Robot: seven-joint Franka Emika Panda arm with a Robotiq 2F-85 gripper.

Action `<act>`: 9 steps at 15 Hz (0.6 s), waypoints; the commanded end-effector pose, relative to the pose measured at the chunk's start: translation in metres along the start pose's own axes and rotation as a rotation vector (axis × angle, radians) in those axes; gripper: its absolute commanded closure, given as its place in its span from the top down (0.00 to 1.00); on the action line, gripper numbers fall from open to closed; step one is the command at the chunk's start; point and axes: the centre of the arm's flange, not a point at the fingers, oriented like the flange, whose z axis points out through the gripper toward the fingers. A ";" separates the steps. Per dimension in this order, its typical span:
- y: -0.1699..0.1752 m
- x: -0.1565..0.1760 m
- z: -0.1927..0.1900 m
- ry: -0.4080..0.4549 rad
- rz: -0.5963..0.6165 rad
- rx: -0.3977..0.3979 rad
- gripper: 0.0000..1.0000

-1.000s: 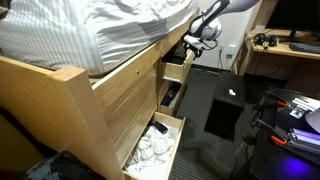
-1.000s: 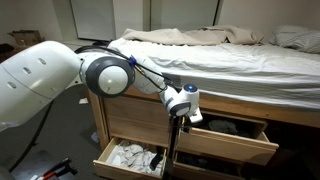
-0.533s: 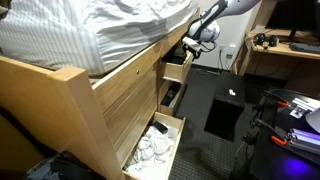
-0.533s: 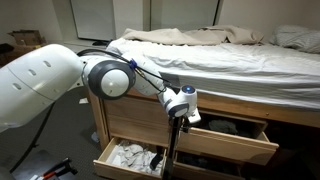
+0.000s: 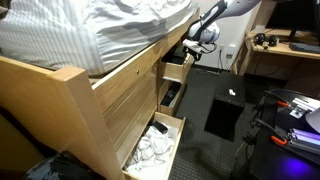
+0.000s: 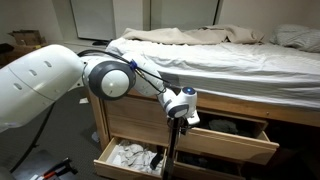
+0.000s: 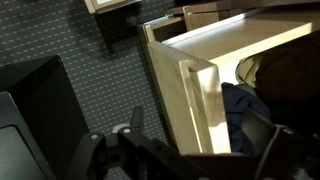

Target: Close the top left drawer and open the top right drawer

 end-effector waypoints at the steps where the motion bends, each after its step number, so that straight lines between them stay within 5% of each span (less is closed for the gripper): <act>1: -0.006 0.000 0.020 0.009 0.010 -0.028 1.00; 4: -0.005 -0.007 0.046 0.006 0.017 -0.004 1.00; 9: 0.006 -0.008 0.030 0.008 0.002 -0.021 1.00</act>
